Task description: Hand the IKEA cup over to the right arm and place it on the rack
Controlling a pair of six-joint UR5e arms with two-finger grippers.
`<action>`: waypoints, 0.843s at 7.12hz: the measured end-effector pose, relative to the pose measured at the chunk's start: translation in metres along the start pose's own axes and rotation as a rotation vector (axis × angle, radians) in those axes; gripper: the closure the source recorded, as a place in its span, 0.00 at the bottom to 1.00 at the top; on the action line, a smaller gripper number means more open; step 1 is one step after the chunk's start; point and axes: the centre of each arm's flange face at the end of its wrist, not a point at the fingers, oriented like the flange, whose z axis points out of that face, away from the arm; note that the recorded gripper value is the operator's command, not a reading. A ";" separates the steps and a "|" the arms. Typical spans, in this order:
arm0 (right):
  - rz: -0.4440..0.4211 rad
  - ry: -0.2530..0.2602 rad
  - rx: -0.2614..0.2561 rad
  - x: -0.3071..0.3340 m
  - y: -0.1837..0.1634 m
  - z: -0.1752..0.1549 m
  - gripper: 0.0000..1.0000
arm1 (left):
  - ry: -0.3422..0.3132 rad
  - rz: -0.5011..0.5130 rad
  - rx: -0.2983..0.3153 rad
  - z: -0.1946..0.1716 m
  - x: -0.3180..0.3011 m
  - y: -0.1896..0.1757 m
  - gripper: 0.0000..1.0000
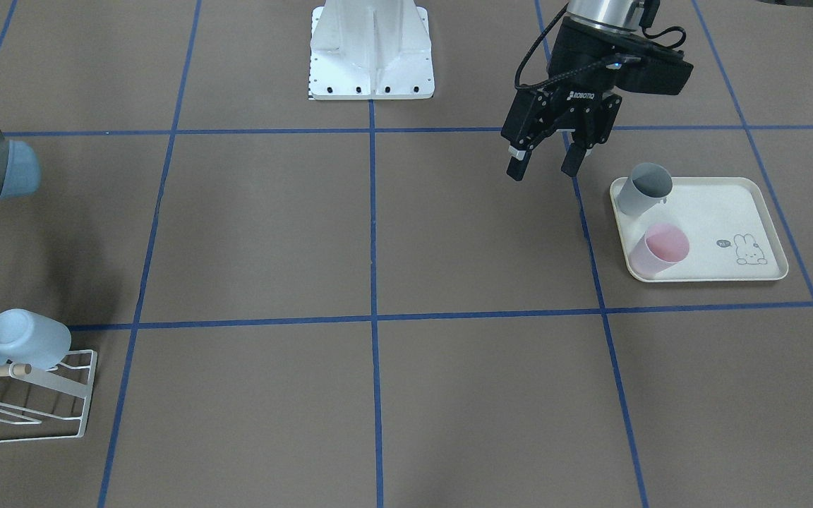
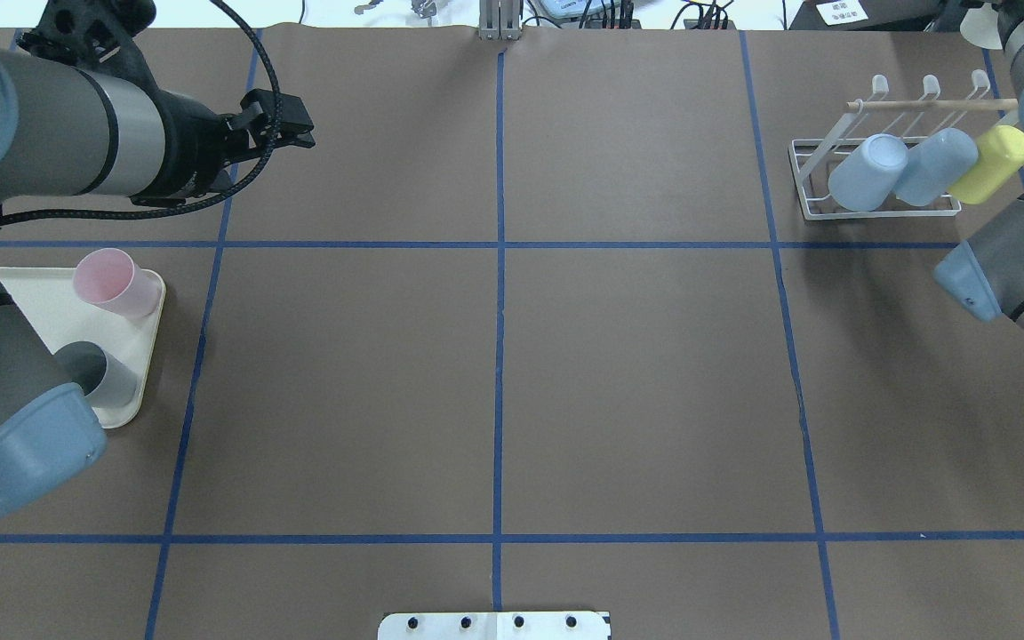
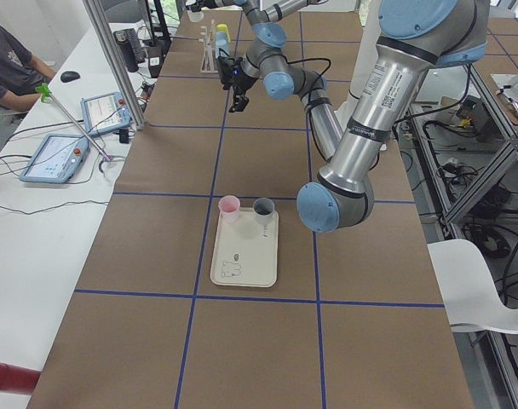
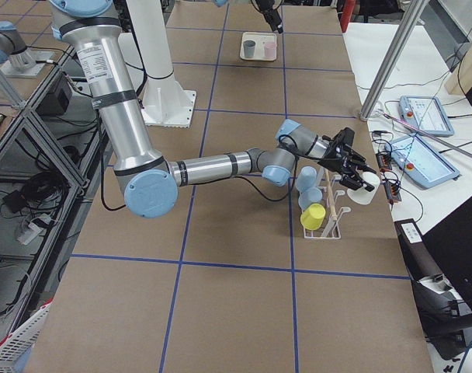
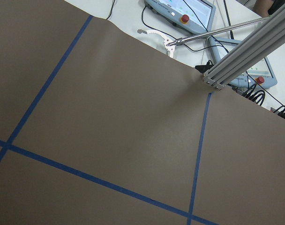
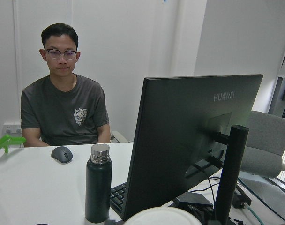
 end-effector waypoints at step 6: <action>-0.036 0.011 -0.038 0.002 0.033 0.006 1.00 | 0.003 0.000 -0.001 -0.001 0.000 0.000 0.00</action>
